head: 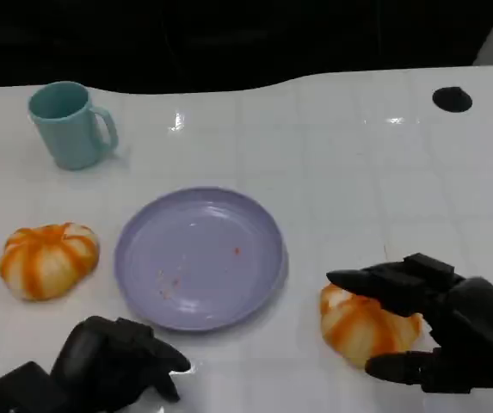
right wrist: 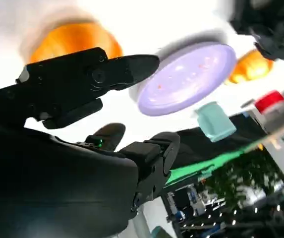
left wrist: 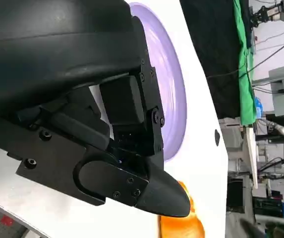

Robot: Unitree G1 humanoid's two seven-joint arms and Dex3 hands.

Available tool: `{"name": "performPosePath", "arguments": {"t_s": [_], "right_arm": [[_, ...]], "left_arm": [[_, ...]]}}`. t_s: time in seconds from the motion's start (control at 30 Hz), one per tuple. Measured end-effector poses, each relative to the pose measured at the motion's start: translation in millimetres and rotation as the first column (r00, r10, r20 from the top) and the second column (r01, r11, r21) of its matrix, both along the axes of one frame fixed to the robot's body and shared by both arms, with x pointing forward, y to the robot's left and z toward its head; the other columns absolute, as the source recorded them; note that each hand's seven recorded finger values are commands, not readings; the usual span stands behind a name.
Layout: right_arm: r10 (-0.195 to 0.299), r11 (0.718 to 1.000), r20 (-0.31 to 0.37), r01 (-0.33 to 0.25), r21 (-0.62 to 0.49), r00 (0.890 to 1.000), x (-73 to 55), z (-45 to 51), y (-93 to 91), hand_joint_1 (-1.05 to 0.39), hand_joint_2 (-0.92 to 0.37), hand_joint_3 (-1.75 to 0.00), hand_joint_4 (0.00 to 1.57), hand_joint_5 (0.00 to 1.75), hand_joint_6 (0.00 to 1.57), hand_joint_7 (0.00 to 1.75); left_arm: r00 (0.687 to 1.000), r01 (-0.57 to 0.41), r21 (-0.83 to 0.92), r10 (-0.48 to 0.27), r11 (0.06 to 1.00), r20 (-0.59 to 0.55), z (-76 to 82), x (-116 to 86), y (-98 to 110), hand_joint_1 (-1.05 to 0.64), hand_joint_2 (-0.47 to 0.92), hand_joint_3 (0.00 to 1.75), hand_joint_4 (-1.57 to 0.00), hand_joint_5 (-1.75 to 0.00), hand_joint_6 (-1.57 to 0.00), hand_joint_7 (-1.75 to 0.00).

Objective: Grasp the bread from the table and place it into the plate.

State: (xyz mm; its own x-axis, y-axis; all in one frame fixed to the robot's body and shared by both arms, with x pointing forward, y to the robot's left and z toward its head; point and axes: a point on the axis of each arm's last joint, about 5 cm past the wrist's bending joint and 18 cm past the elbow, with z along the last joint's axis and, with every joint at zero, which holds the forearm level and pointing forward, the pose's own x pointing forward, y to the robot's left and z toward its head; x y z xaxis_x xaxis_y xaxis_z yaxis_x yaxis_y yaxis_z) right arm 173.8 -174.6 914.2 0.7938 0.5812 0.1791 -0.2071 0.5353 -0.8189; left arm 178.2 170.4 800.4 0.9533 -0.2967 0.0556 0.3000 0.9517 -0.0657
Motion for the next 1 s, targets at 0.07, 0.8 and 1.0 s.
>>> {"name": "performPosePath", "arguments": {"t_s": [0.07, 0.8, 1.0], "right_arm": [[-0.002, 0.998, 0.014, 0.002, -0.066, 1.000, -0.4, 6.0, 0.0, -0.58, -0.92, -0.03, 0.03, 0.29, 0.24, 0.01], [-0.035, 0.879, -0.033, 0.015, -0.477, 0.999, 19.8, -2.5, 12.3, -0.61, -0.88, 0.00, 0.03, 0.21, 0.22, 0.01], [-0.059, 0.863, -0.061, 0.020, -0.505, 0.996, 28.9, -16.2, 13.6, -0.60, -0.90, -0.01, 0.02, 0.19, 0.21, 0.00]], "left_arm": [[1.000, 0.001, 0.000, -0.001, 1.000, 0.000, 0.1, 0, 0, -1.05, 0.92, 0.08, -1.30, -1.04, -1.53, -0.31], [1.000, -0.002, 0.005, 0.002, 1.000, 0.004, 0.3, 0, -1, -1.05, 0.92, 0.11, -1.29, -1.04, -1.53, -0.31], [1.000, -0.004, 0.005, 0.004, 1.000, 0.005, 0.3, 0, -1, -1.05, 0.92, 0.10, -1.29, -1.04, -1.53, -0.31]]}}
